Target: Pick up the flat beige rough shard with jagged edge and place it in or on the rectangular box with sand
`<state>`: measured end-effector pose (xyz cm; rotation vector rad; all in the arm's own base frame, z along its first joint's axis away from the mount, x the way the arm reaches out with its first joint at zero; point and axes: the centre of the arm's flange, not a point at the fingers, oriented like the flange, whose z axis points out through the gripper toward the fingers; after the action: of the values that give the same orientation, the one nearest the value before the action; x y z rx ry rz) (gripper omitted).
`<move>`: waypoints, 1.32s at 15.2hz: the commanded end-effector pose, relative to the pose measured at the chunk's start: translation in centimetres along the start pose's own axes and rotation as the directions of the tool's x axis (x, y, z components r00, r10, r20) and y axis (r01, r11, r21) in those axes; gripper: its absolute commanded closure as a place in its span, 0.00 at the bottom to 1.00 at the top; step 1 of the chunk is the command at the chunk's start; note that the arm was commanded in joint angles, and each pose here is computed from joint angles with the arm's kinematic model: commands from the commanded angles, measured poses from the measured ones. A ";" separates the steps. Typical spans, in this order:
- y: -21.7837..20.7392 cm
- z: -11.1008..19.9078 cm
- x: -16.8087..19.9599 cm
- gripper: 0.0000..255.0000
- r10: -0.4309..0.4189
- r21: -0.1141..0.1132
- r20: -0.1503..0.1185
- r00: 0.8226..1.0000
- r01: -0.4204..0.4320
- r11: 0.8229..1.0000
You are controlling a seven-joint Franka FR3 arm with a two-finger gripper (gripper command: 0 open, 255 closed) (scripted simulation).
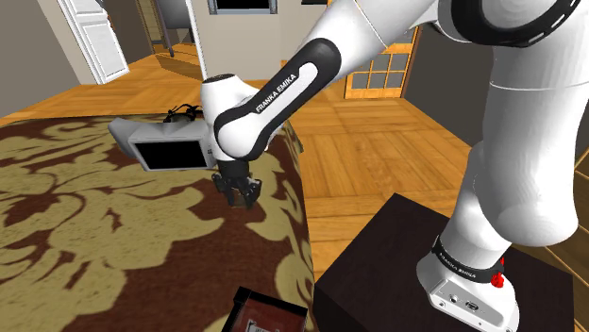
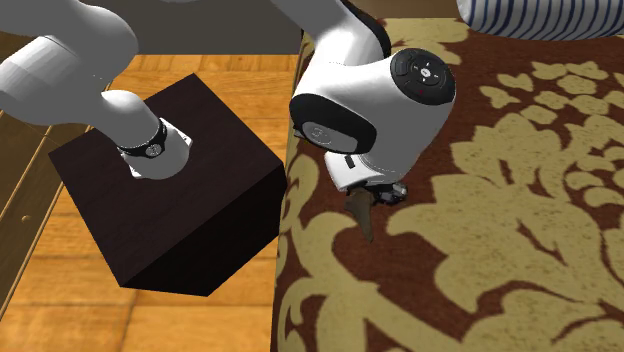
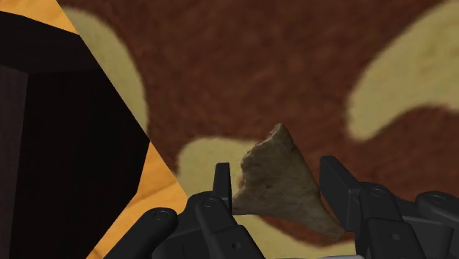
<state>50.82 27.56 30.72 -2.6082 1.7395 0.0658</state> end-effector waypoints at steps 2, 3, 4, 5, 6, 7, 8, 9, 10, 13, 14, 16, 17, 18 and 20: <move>2.1 0.0 -3.2 1.00 0.002 0.000 0.000 1.000 -0.002 1.000; 2.8 0.0 -4.3 1.00 0.002 0.000 0.000 1.000 -0.002 1.000; 3.5 0.0 -5.4 1.00 0.002 0.000 0.000 1.000 -0.002 1.000; 4.2 0.1 -6.5 1.00 0.002 0.000 0.000 1.000 -0.002 1.000; 4.9 0.1 -7.6 1.00 0.002 0.000 0.000 1.000 -0.002 1.000; 5.6 0.1 -8.7 1.00 0.002 0.000 0.000 1.000 -0.002 1.000; 6.4 0.1 -9.9 1.00 0.002 0.000 0.000 1.000 -0.002 1.000; 7.1 0.1 -11.0 1.00 0.002 0.000 0.000 1.000 -0.002 1.000; 7.8 0.1 -12.1 1.00 0.002 0.000 0.000 1.000 -0.002 1.000; 9.9 0.2 -15.4 1.00 0.002 0.000 0.000 1.000 -0.002 1.000; 10.7 0.2 -16.5 1.00 0.002 0.000 0.000 1.000 -0.002 1.000; 12.1 0.2 -18.7 1.00 0.002 0.000 0.000 1.000 -0.002 1.000; 12.8 0.3 -19.8 1.00 0.002 0.000 0.000 1.000 -0.002 1.000; 13.5 0.3 -20.9 1.00 0.002 0.000 0.000 1.000 -0.002 1.000; 15.0 0.3 -23.2 1.00 0.002 0.000 0.000 1.000 -0.002 1.000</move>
<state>29.36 42.48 31.43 -2.6085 1.7393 0.0657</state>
